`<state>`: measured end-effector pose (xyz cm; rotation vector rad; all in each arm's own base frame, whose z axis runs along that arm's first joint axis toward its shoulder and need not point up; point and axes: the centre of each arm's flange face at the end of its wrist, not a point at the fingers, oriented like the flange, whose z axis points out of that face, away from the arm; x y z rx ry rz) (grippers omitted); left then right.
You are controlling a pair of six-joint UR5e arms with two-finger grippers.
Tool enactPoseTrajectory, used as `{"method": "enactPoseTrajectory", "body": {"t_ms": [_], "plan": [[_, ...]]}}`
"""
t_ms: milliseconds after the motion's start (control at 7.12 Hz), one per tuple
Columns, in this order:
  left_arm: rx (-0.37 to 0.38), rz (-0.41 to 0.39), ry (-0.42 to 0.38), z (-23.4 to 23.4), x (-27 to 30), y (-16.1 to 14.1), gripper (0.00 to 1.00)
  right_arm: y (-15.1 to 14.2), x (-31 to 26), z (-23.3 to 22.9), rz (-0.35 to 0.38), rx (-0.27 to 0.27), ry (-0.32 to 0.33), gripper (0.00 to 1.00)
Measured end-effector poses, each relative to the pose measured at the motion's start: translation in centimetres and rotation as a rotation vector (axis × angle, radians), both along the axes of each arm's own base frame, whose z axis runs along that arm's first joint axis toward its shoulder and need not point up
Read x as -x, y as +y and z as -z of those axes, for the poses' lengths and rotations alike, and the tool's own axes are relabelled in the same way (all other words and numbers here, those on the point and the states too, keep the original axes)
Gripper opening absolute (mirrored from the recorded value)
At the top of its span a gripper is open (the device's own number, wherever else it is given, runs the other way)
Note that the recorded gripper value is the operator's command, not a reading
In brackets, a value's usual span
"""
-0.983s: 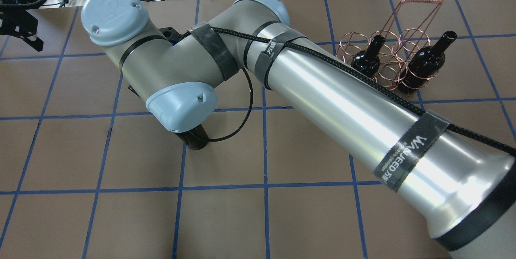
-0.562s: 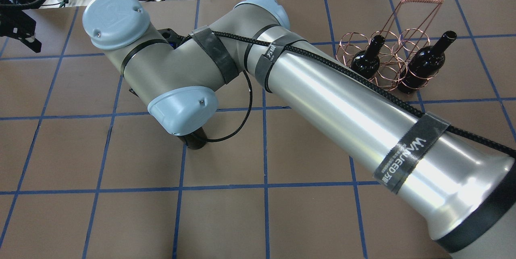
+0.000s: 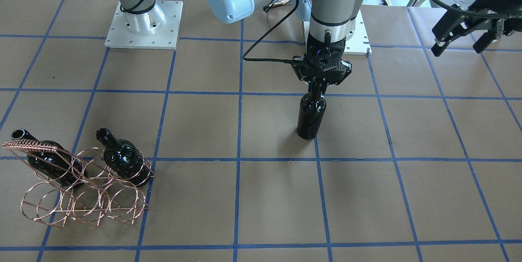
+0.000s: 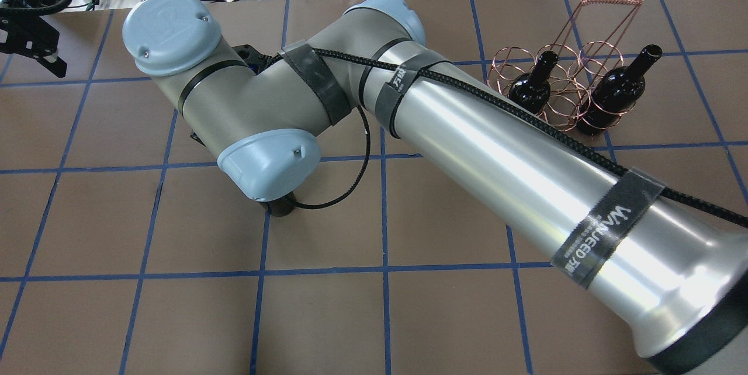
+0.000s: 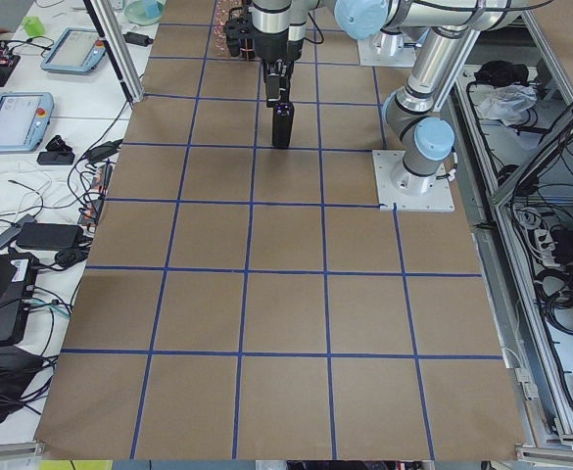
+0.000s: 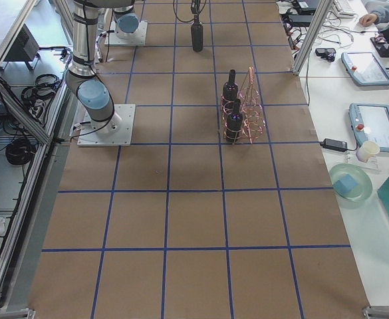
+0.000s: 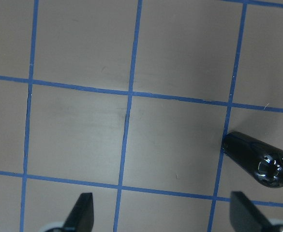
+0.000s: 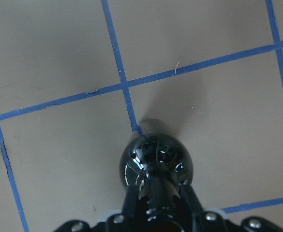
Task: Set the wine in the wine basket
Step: 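Lift the bottle with the right gripper and carry it to the copper rack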
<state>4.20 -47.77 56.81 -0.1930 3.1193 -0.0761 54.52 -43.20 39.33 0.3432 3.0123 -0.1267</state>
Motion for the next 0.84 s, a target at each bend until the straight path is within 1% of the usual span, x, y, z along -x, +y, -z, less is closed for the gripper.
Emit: {"method": "enactPoseTrajectory", "body": {"t_ms": [281, 421, 562, 702, 843], "plan": [[0.002, 0.012, 0.006, -0.1, 1.5, 0.0, 1.0, 0.3, 1.3, -1.9, -0.012, 0.015, 0.024, 0.15], [0.003, 0.019, 0.033, 0.1, 2.3, -0.1, 1.0, 0.0, 2.5, -2.9, -0.015, 0.018, 0.034, 0.15], [0.004, 0.02, 0.065, 0.2, 3.6, -0.1, 1.0, -0.7, 4.5, -4.1, -0.024, 0.008, 0.051, 0.15], [0.002, 0.01, 0.079, 0.2, 5.0, 0.0, 1.0, -1.5, 7.5, -5.4, -0.034, -0.022, 0.078, 0.15], [-0.001, 0.01, 0.082, 0.2, 6.4, 0.1, 1.0, -2.2, 10.6, -6.4, -0.042, -0.05, 0.098, 0.1]]}}
